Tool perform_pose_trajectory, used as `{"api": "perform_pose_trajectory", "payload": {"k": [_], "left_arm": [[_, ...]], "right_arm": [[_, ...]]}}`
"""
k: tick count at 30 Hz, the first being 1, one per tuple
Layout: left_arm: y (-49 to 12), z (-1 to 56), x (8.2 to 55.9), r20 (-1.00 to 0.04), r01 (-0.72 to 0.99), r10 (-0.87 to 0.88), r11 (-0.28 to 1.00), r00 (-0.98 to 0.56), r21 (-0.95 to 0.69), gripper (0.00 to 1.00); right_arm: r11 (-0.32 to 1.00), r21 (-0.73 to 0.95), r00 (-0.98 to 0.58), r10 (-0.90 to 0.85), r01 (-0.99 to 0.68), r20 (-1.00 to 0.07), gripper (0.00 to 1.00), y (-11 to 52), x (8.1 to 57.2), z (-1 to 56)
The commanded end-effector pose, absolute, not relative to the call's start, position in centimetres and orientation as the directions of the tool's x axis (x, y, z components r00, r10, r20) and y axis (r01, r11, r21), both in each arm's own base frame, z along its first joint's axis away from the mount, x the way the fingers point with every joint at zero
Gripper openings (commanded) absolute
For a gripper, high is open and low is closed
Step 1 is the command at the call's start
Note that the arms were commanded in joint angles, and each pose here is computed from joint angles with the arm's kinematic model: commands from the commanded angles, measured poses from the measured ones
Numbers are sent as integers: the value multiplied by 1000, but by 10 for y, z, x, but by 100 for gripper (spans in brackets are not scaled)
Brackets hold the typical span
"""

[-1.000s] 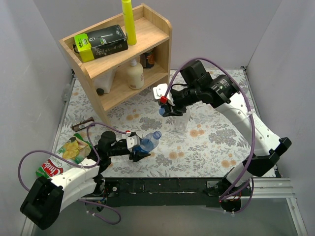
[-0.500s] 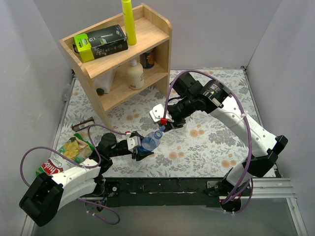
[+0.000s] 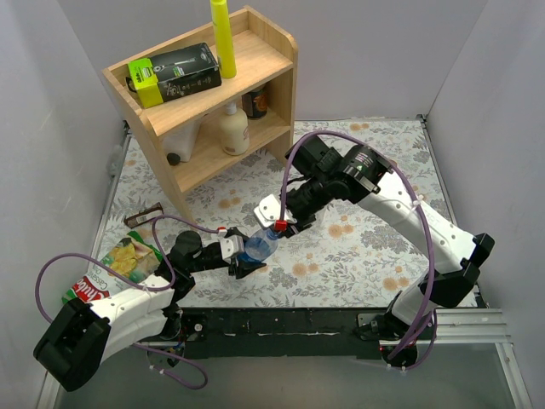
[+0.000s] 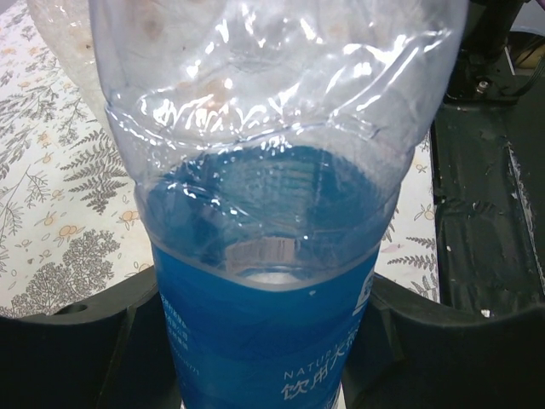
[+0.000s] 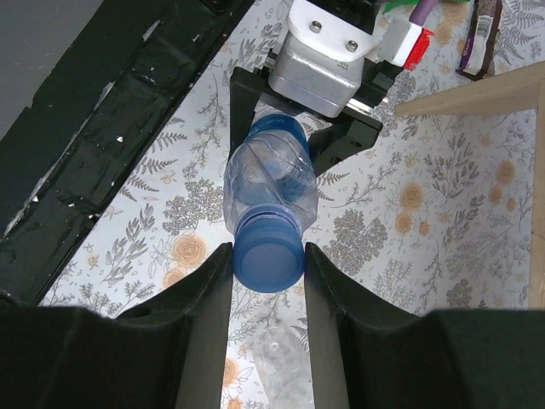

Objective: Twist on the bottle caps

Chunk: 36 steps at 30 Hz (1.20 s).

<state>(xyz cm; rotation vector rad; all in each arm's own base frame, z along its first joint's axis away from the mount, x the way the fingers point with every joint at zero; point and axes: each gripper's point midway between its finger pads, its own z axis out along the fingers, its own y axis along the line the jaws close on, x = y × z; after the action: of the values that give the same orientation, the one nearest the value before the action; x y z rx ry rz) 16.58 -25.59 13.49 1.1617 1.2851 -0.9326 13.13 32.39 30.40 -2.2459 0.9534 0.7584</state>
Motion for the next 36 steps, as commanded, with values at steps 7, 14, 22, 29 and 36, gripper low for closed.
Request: {"api": "perform_pose_trajectory", "payload": {"k": [7, 14, 22, 29, 36], "left_arm": [[-255, 144, 168, -986, 961, 73, 223, 151, 164, 0], [-252, 147, 174, -976, 944, 82, 252, 200, 214, 0], [-245, 159, 192, -960, 892, 75, 355, 270, 279, 0], [-240, 183, 205, -963, 858, 11, 452, 269, 245, 0], [-235, 188, 212, -948, 822, 43, 487, 315, 295, 0]], "right_arm": [[-627, -259, 618, -463, -735, -636, 29, 323, 129, 282], [-635, -236, 622, -495, -736, -606, 29, 322, 132, 268], [-587, -115, 518, -587, -802, -622, 27, 328, 133, 248], [-439, -43, 359, -670, -898, -650, 24, 345, 152, 249], [-231, 203, 57, -781, -952, -622, 23, 358, 164, 235]]}}
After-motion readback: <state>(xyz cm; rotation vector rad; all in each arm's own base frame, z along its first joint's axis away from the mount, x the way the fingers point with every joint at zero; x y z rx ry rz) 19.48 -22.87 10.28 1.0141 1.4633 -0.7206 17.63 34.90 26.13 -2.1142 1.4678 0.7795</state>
